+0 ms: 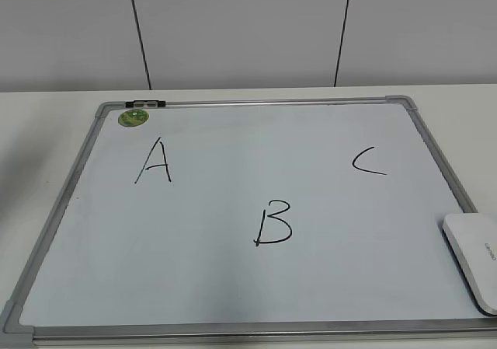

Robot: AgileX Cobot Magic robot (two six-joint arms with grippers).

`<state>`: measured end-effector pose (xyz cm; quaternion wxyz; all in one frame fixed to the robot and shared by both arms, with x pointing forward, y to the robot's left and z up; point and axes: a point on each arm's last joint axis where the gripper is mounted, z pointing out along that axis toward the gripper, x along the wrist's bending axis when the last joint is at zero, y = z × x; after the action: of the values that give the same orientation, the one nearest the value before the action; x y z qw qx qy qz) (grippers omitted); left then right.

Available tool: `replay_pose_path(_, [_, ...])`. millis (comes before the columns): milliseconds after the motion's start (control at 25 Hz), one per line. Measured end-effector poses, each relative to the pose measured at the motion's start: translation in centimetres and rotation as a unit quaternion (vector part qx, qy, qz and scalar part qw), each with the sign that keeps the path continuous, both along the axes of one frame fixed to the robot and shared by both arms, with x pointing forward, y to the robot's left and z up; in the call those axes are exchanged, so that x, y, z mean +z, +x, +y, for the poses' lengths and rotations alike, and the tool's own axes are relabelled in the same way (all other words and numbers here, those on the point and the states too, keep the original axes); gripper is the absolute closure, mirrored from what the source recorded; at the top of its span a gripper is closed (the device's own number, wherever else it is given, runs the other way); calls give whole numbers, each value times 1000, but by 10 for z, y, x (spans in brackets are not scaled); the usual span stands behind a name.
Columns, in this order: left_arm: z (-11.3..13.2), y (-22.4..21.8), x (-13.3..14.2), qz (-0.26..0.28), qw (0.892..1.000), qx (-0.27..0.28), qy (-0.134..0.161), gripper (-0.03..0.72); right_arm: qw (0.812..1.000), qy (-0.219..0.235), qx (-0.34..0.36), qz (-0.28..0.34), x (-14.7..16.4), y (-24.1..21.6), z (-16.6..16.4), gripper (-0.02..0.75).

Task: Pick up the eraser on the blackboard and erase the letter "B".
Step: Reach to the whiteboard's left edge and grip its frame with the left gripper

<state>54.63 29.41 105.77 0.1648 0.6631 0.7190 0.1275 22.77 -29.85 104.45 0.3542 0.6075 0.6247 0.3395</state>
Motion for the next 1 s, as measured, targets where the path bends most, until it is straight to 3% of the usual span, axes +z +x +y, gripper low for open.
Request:
replay_pose_path(480, [-33,72,-46,83,996,-42,-3,445,1000,0,0,0,0,0,0,184])
replay_pose_path(760, [-37,96,-80,126,991,-45,1,445,1000,0,0,0,0,0,0,183])
replay_pose_path(1000, [-34,111,-99,143,988,-50,26,445,1000,0,0,0,0,0,0,184])
